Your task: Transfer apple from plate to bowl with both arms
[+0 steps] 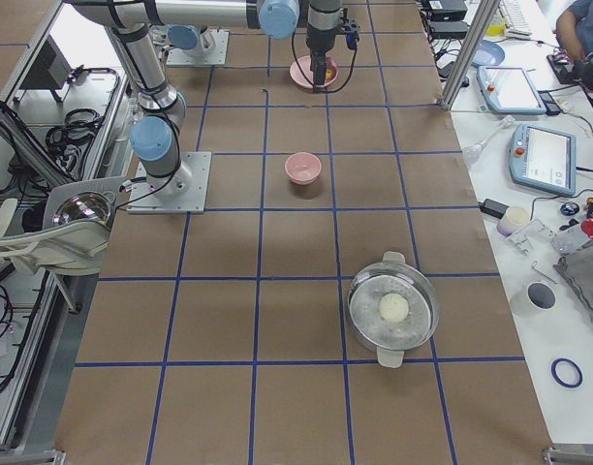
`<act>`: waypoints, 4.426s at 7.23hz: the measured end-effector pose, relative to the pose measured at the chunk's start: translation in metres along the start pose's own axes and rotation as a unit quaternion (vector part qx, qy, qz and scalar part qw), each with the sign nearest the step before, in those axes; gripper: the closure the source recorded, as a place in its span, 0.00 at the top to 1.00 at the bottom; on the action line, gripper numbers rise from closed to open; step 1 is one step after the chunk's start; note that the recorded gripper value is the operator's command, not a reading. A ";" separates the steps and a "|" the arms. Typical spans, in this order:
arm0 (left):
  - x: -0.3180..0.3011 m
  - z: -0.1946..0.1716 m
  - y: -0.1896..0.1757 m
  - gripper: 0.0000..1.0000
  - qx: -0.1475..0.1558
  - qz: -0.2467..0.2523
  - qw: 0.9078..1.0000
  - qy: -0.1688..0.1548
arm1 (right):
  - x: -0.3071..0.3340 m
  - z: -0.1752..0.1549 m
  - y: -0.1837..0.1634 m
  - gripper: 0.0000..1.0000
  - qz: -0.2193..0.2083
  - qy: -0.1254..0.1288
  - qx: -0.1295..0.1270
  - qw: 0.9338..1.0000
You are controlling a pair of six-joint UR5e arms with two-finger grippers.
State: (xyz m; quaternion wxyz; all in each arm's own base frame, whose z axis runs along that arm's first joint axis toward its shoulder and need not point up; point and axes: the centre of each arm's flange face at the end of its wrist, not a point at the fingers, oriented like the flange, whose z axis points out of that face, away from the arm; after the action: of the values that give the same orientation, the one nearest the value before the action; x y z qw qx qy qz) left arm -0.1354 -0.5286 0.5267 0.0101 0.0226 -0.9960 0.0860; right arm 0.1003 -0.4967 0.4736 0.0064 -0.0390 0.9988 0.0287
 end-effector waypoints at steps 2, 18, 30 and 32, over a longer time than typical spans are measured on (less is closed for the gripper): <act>0.001 0.001 0.000 1.00 -0.001 0.001 1.000 0.000 | 0.072 0.015 -0.012 1.00 -0.023 -0.015 -0.011 1.000; 0.036 0.235 0.006 1.00 -0.041 0.027 0.999 0.003 | 0.138 0.277 0.005 0.00 -0.012 -0.041 -0.062 0.997; 0.056 0.304 0.021 0.52 -0.053 0.039 0.998 -0.005 | -0.035 0.284 0.003 1.00 0.016 -0.114 -0.083 0.990; 0.074 0.267 0.021 0.41 -0.028 0.026 0.999 0.000 | -0.034 0.263 -0.007 1.00 0.044 -0.109 -0.065 0.991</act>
State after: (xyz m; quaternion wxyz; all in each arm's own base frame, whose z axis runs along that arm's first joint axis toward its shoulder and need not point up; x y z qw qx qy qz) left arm -0.2144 -0.5568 0.2623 0.0083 -0.0032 -0.9983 0.0583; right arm 0.1371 -0.4862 0.2112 0.1116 0.0082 0.9889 0.0975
